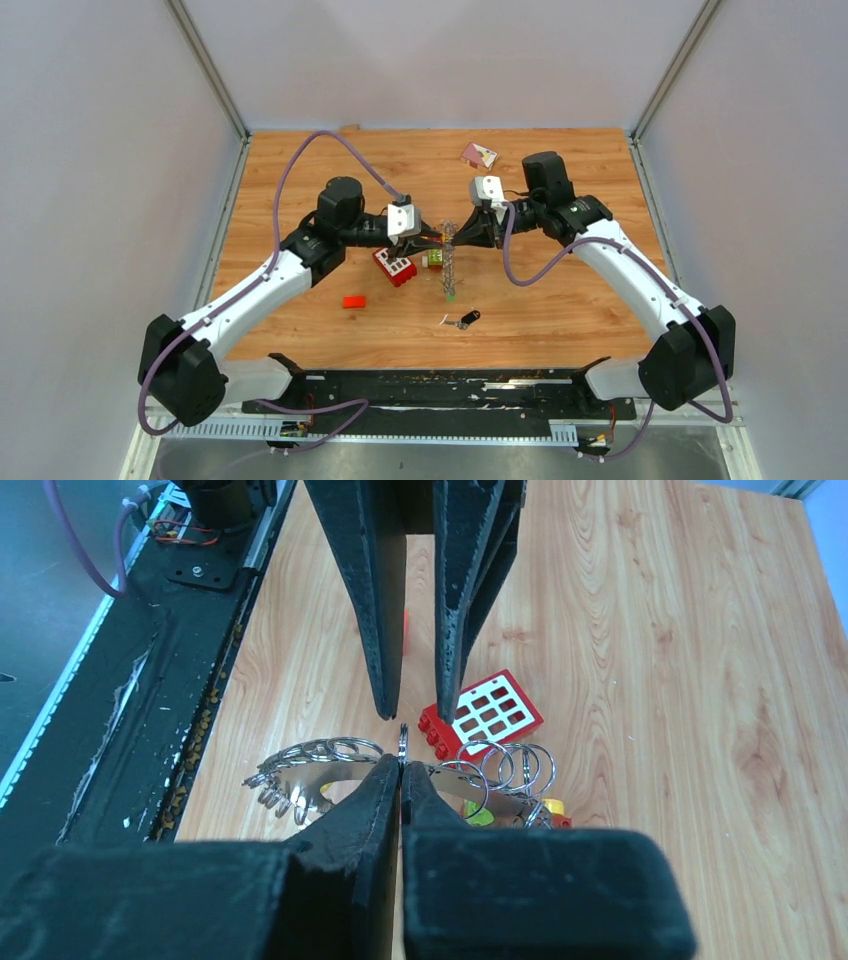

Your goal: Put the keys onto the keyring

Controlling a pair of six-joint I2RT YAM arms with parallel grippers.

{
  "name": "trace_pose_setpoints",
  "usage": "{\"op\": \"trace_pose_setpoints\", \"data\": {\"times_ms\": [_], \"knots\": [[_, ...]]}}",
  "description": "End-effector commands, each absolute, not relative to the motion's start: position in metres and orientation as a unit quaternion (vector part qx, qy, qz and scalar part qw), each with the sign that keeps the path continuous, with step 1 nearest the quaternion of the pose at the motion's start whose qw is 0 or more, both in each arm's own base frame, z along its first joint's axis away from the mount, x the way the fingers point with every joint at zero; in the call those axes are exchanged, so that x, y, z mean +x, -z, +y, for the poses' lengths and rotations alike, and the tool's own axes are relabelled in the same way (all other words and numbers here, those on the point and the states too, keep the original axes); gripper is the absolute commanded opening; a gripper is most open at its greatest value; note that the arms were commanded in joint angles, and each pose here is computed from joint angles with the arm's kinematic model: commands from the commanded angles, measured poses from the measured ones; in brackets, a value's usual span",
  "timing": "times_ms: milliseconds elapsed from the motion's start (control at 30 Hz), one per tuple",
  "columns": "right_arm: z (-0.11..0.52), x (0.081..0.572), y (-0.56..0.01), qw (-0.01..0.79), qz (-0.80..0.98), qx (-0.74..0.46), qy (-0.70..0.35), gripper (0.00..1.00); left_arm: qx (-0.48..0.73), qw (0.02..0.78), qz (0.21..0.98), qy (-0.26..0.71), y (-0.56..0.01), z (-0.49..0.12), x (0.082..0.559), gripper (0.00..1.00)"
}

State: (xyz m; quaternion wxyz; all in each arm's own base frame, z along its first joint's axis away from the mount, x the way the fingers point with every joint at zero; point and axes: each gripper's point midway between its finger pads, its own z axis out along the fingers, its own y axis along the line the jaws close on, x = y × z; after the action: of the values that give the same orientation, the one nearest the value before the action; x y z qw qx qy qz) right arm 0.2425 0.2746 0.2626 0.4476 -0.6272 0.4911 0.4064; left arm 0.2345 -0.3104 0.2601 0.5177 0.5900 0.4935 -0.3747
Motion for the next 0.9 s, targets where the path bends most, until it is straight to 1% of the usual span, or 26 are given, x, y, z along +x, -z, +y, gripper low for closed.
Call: {"op": "trace_pose_setpoints", "data": {"times_ms": [0, 200, 367, 600, 867], "knots": [[0.283, 0.234, -0.276, 0.461, 0.439, -0.635, -0.438, 0.00, 0.585, 0.539, 0.465, 0.389, -0.279, -0.310, 0.220, 0.31], [0.287, 0.229, -0.272, 0.447, 0.437, -0.634, -0.456, 0.00, 0.588, 0.542, 0.453, 0.395, -0.277, -0.309, 0.213, 0.32], [0.288, 0.229, -0.270, 0.444, 0.439, -0.635, -0.455, 0.00, 0.595, 0.547, 0.449, 0.382, -0.275, -0.310, 0.215, 0.32], [0.291, 0.233, -0.264, 0.445, 0.455, -0.640, -0.431, 0.00, 0.588, 0.550, 0.461, 0.373, -0.277, -0.315, 0.223, 0.32], [0.292, 0.233, -0.263, 0.446, 0.457, -0.641, -0.425, 0.00, 0.589, 0.544, 0.474, 0.365, -0.270, -0.319, 0.230, 0.29]]}}
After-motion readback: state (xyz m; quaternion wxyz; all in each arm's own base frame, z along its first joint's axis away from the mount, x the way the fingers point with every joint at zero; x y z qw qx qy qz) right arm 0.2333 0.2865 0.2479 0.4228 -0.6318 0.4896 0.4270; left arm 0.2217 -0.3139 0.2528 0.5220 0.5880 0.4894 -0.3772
